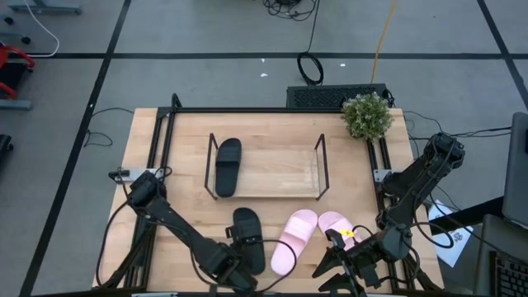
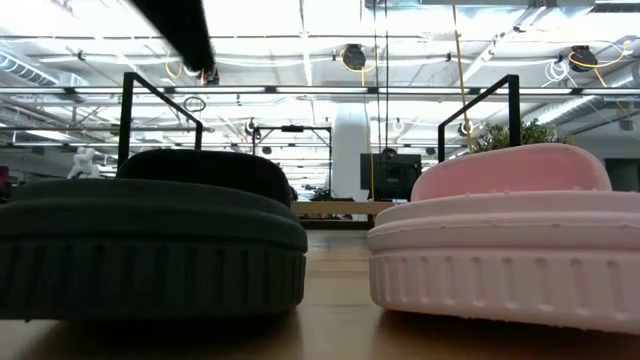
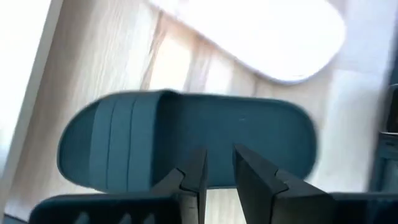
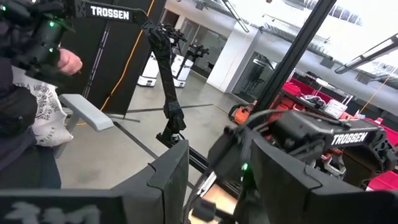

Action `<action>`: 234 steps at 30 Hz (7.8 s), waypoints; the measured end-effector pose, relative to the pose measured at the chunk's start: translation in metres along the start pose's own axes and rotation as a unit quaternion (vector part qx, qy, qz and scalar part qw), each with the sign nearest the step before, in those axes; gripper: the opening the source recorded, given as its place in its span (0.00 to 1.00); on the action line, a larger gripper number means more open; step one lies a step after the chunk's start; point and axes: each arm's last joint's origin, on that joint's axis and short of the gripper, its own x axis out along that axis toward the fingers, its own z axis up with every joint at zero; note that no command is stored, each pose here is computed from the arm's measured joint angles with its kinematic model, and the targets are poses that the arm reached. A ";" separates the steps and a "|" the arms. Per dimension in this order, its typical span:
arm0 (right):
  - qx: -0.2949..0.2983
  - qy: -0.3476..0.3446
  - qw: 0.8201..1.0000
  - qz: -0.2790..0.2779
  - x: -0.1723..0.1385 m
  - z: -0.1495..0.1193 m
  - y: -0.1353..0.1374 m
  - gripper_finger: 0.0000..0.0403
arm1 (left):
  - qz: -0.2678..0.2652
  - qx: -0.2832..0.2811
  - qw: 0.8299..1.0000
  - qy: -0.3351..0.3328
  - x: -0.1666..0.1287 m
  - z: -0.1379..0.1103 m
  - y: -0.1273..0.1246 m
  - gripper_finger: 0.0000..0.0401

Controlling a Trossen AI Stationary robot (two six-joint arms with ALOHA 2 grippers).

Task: Pick and place slides into the shelf
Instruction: Put the black slipper on the shelf

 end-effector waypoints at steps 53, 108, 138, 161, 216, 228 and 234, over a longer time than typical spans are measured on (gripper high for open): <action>0.000 0.002 1.000 0.001 0.000 0.000 0.000 0.41 | 0.057 0.039 0.997 0.019 -0.002 0.000 0.009 0.63; -0.004 0.003 1.000 0.017 -0.003 0.002 0.008 0.41 | 0.181 0.019 0.982 0.052 0.052 -0.012 0.026 0.64; -0.004 0.004 1.000 0.017 -0.003 0.002 0.008 0.41 | 0.160 0.031 0.984 0.074 0.054 -0.009 0.027 0.64; -0.004 0.004 1.000 0.017 -0.003 0.002 0.008 0.41 | 0.183 0.025 0.981 0.057 0.055 -0.009 0.030 0.64; -0.007 -0.007 1.000 0.010 -0.003 0.004 0.007 0.41 | 0.350 0.044 0.931 -0.091 -0.004 0.088 0.104 0.00; -0.070 0.042 0.990 -0.115 -0.012 0.013 0.012 0.41 | 0.440 0.084 0.893 -0.034 0.053 0.064 0.133 0.00; -0.087 0.051 0.985 -0.142 -0.015 0.016 0.015 0.41 | 0.462 0.053 0.885 -0.025 0.058 0.057 0.164 0.00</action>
